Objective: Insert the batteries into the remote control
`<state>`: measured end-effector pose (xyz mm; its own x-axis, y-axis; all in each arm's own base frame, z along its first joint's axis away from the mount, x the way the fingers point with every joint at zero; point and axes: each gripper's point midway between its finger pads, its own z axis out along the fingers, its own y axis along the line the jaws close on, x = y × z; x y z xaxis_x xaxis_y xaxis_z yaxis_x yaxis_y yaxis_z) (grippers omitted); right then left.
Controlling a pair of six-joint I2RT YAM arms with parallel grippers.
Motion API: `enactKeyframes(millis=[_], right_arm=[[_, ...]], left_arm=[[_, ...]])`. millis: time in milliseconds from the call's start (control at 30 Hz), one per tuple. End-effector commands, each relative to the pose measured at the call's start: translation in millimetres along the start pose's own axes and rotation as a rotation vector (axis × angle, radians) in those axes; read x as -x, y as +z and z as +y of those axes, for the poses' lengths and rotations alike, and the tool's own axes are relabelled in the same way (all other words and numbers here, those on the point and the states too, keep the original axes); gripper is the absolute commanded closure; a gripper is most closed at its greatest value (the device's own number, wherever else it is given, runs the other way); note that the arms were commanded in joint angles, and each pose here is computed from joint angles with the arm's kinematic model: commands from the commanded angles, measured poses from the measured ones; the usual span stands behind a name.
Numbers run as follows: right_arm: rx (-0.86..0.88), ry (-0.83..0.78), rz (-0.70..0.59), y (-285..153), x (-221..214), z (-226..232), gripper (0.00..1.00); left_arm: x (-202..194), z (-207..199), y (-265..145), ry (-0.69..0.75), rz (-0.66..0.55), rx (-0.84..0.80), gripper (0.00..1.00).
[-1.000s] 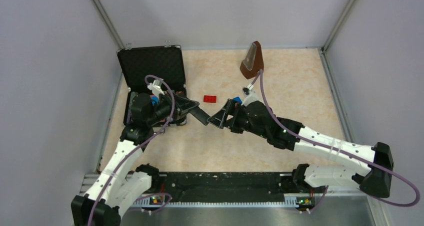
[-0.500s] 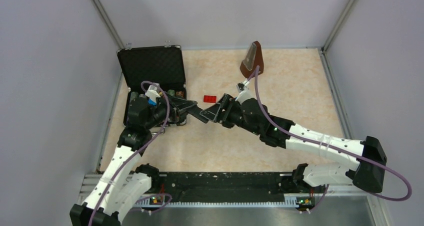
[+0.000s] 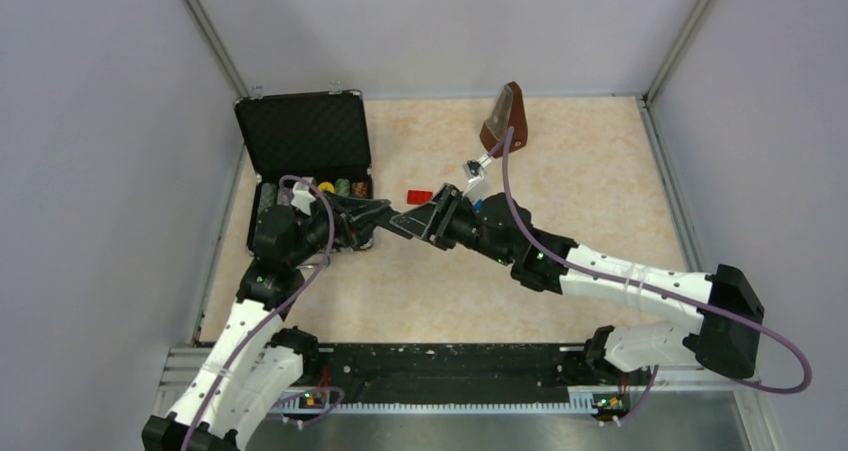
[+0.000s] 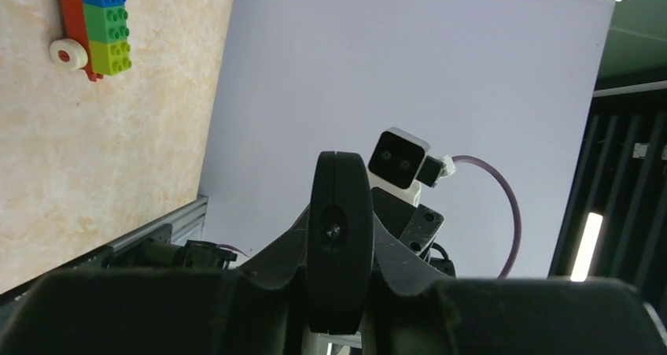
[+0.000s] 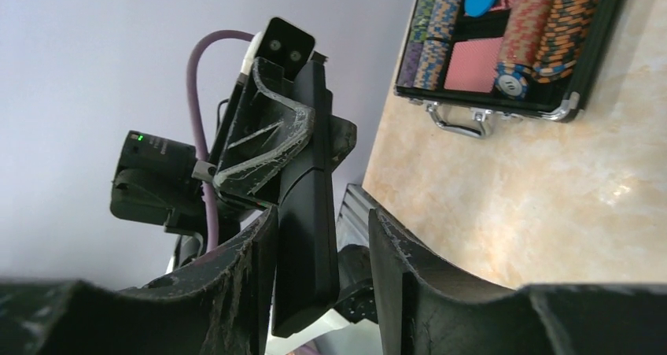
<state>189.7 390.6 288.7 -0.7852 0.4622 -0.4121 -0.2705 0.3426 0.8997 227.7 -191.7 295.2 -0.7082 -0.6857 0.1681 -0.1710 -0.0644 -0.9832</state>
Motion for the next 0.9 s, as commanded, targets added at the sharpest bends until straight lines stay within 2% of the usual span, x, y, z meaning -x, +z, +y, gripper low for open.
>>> enactKeyframes(millis=[0, 167, 267, 700, 867], right_arm=[[-0.023, 0.004, 0.055, 10.0, -16.1, -17.9, 0.58], [0.015, 0.033, 0.083, 16.4, -23.1, -12.8, 0.76], [0.019, 0.054, 0.087, 19.1, -24.3, -12.4, 0.83], [0.096, 0.089, 0.057, 33.9, -20.6, 1.8, 0.85], [0.102, 0.1, 0.102, 39.7, -32.3, 0.1, 0.85]], left_arm=[[-14.2, -53.0, -12.3, 0.02, 0.036, -0.182, 1.0], [-18.9, -54.7, -13.6, 0.031, 0.061, -0.186, 1.0], [-21.6, -54.8, -14.8, 0.038, 0.074, -0.187, 1.0], [-38.7, -65.0, -25.8, 0.046, 0.151, -0.22, 1.0], [-44.5, -72.5, -30.5, 0.047, 0.177, -0.252, 1.0]])
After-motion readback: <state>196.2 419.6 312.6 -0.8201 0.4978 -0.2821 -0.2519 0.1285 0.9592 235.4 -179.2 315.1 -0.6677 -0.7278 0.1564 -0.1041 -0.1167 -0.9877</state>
